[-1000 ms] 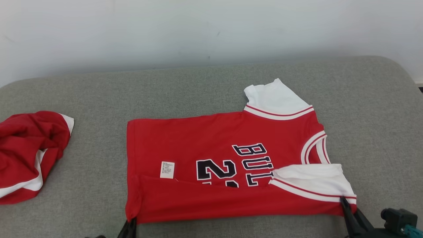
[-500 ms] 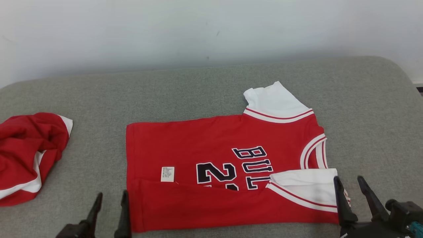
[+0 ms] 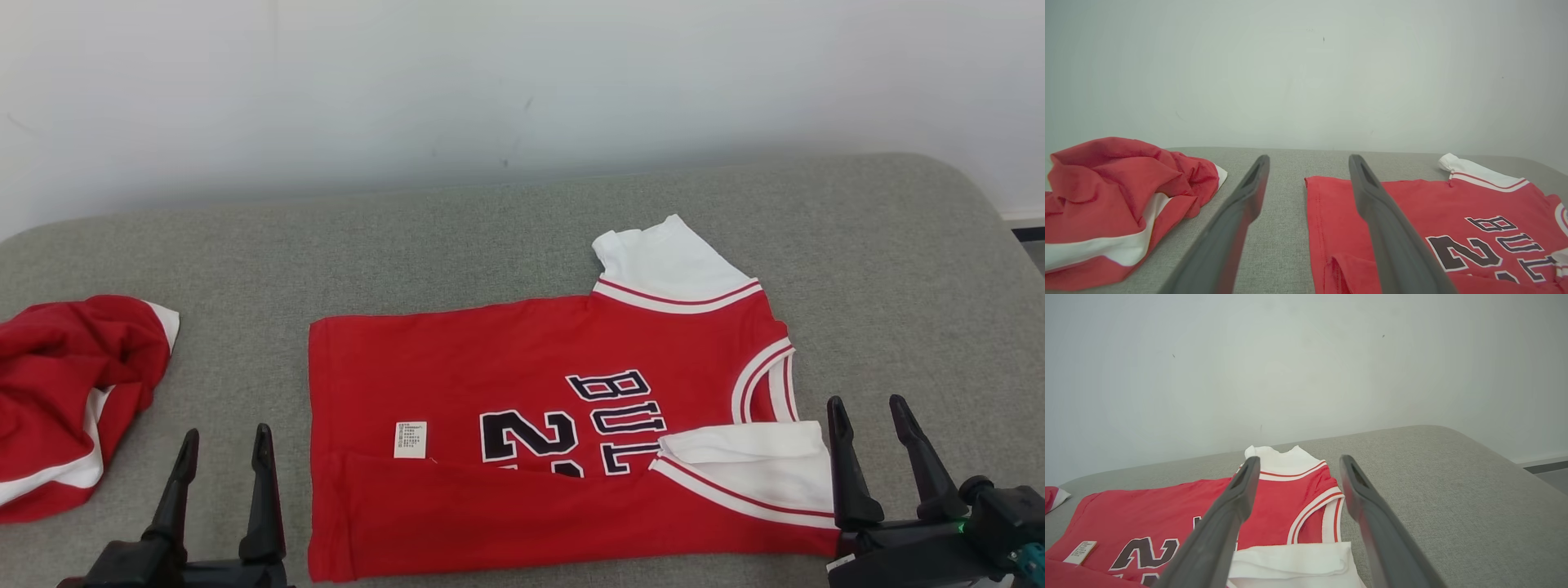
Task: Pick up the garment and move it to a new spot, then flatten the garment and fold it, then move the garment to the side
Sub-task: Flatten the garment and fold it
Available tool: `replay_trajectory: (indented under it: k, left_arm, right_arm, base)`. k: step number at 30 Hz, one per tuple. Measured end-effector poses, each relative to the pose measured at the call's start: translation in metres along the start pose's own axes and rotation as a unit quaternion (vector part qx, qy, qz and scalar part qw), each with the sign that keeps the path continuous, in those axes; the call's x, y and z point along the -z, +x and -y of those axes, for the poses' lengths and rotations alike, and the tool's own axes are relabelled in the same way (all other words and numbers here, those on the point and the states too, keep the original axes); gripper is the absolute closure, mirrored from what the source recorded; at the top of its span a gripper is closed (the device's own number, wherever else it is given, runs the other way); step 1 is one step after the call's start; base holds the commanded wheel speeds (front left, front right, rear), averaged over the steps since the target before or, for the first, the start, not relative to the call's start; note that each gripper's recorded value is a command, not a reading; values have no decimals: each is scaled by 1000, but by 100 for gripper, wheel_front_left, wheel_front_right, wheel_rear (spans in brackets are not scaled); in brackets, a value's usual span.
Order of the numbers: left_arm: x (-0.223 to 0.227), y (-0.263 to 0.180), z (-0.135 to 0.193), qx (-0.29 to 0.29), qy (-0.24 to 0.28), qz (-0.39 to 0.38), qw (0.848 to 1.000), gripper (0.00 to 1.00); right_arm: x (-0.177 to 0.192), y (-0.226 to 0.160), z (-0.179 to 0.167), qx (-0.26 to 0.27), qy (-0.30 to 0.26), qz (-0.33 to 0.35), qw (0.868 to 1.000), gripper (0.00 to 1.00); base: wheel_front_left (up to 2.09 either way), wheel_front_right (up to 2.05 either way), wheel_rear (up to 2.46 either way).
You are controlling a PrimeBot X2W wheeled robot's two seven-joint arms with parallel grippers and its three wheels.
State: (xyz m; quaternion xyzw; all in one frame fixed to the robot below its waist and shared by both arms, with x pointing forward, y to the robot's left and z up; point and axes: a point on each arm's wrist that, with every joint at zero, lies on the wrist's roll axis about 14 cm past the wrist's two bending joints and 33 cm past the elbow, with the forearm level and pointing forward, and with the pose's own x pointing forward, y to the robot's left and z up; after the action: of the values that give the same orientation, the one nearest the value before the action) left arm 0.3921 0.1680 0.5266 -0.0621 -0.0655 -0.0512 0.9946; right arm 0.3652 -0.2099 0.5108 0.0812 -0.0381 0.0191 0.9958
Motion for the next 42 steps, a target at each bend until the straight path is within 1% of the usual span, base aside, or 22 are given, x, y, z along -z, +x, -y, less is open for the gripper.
replay_trajectory:
  k: [5,7,16,27,30,33,36,38,39,42]
  left_arm:
    - [-3,-6,-2,5,7,3,1000,0]
    - [-3,-10,-4,3,2,4,1000,0]
    - [5,-31,-19,-13,7,-12,1000,0]
    - [12,-33,-19,-16,5,-21,1000,0]
    - [16,-31,-19,-14,5,-27,1000,0]
    - [17,-22,-20,-11,8,-27,1000,0]
    - [13,-4,-21,-1,18,-19,1000,0]
    - [10,11,-23,5,22,-14,1000,0]
    - [10,11,-23,5,22,-14,1000,0]
    - [6,40,-21,22,26,-17,999,0]
  right_arm:
    - [-5,0,-2,0,-1,13,1000,0]
    - [-4,0,-5,-5,0,12,1000,0]
    - [8,-1,-16,-24,-2,-6,1000,0]
    - [15,-3,-15,-27,-6,-17,999,0]
    - [19,-2,-13,-21,9,-23,999,0]
    - [16,10,-5,-20,-2,-29,999,0]
    - [16,24,9,0,12,-41,999,0]
    - [13,38,16,0,-1,-46,999,0]
    - [13,38,16,0,-1,-46,999,0]
    - [7,62,26,-4,-26,-55,998,0]
  base:
    - [0,0,0]
    - [0,0,0]
    - [0,0,0]
    - [0,0,0]
    - [0,0,0]
    - [0,0,0]
    - [0,0,0]
    - [0,0,0]
    - [0,0,0]
    - [0,0,0]
